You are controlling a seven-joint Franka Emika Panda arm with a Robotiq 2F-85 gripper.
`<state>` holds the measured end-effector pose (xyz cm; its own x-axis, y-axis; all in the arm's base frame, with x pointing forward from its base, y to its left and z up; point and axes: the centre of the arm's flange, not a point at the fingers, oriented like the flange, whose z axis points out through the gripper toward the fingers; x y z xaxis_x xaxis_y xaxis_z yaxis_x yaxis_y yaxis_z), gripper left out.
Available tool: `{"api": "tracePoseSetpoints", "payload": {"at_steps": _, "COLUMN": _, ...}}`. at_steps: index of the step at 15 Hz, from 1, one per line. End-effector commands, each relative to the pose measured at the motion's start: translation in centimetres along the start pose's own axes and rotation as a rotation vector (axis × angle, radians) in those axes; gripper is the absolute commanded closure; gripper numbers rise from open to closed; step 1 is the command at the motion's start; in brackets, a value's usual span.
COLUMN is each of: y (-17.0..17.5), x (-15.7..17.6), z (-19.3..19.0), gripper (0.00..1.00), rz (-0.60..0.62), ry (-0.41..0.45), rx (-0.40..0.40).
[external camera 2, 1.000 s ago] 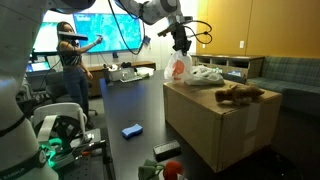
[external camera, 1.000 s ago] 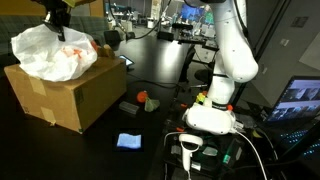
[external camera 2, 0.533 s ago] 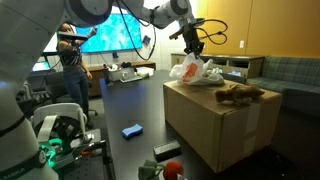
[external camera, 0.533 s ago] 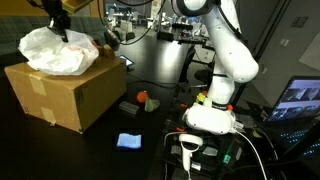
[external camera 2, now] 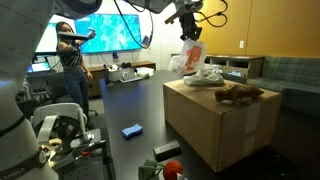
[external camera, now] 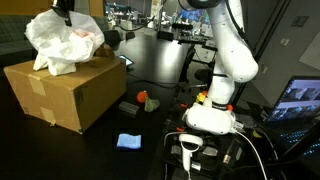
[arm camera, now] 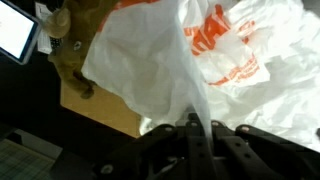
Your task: Pick up all the objects from the table and put them on the box, then pick up all the objects from the box and put them on the table
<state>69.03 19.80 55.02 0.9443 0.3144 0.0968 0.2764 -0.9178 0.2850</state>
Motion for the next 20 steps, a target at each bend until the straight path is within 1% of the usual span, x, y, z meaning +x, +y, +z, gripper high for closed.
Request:
{"api": "tracePoseSetpoints", "payload": {"at_steps": 1, "y": 2.7, "x": 0.0, "z": 2.0, "gripper": 1.0, "rz": -0.045, "ry": -0.041, "rx": 0.012}}
{"api": "tracePoseSetpoints", "payload": {"at_steps": 2, "y": 1.5, "x": 3.5, "z": 5.0, "gripper": 1.0, "rz": 0.035, "ry": -0.098, "rx": -0.098}}
{"api": "tracePoseSetpoints", "payload": {"at_steps": 4, "y": 2.5, "x": 1.3, "z": 4.1, "gripper": 1.0, "rz": 0.034, "ry": -0.153, "rx": -0.118}}
{"api": "tracePoseSetpoints", "payload": {"at_steps": 5, "y": 1.8, "x": 3.2, "z": 6.2, "gripper": 1.0, "rz": 0.037, "ry": -0.187, "rx": -0.133}}
{"api": "tracePoseSetpoints", "payload": {"at_steps": 6, "y": 0.5, "x": 5.2, "z": 8.5, "gripper": 1.0, "rz": 0.066, "ry": -0.21, "rx": -0.146}}
{"api": "tracePoseSetpoints", "payload": {"at_steps": 7, "y": 0.4, "x": 5.4, "z": 9.1, "gripper": 1.0, "rz": 0.075, "ry": -0.229, "rx": -0.144}}
{"api": "tracePoseSetpoints", "payload": {"at_steps": 8, "y": 0.8, "x": 4.6, "z": 8.6, "gripper": 1.0, "rz": 0.059, "ry": -0.234, "rx": -0.112}}
{"api": "tracePoseSetpoints", "payload": {"at_steps": 9, "y": 0.6, "x": 4.7, "z": 9.5, "gripper": 1.0, "rz": 0.054, "ry": -0.242, "rx": -0.106}}
{"api": "tracePoseSetpoints", "payload": {"at_steps": 10, "y": 1.8, "x": 4.5, "z": 10.8, "gripper": 1.0, "rz": 0.037, "ry": -0.232, "rx": -0.093}}
{"api": "tracePoseSetpoints", "payload": {"at_steps": 11, "y": 1.9, "x": 4.2, "z": 10.8, "gripper": 1.0, "rz": 0.03, "ry": -0.226, "rx": -0.088}}
{"api": "tracePoseSetpoints", "payload": {"at_steps": 12, "y": 2.0, "x": 3.7, "z": 9.9, "gripper": 0.78, "rz": 0.03, "ry": -0.22, "rx": -0.084}}
{"api": "tracePoseSetpoints", "payload": {"at_steps": 14, "y": 2.4, "x": 4.3, "z": 10.2, "gripper": 0.66, "rz": 0.039, "ry": -0.214, "rx": -0.088}}
{"api": "tracePoseSetpoints", "payload": {"at_steps": 16, "y": 2.9, "x": 3.6, "z": 8.6, "gripper": 0.5, "rz": 0.039, "ry": -0.203, "rx": -0.086}}
{"api": "tracePoseSetpoints", "payload": {"at_steps": 19, "y": 3.8, "x": 3.0, "z": 6.9, "gripper": 0.28, "rz": -0.007, "ry": -0.195, "rx": -0.056}}
{"api": "tracePoseSetpoints", "payload": {"at_steps": 20, "y": 2.7, "x": 1.7, "z": 9.2, "gripper": 0.46, "rz": 0.025, "ry": -0.199, "rx": -0.096}}
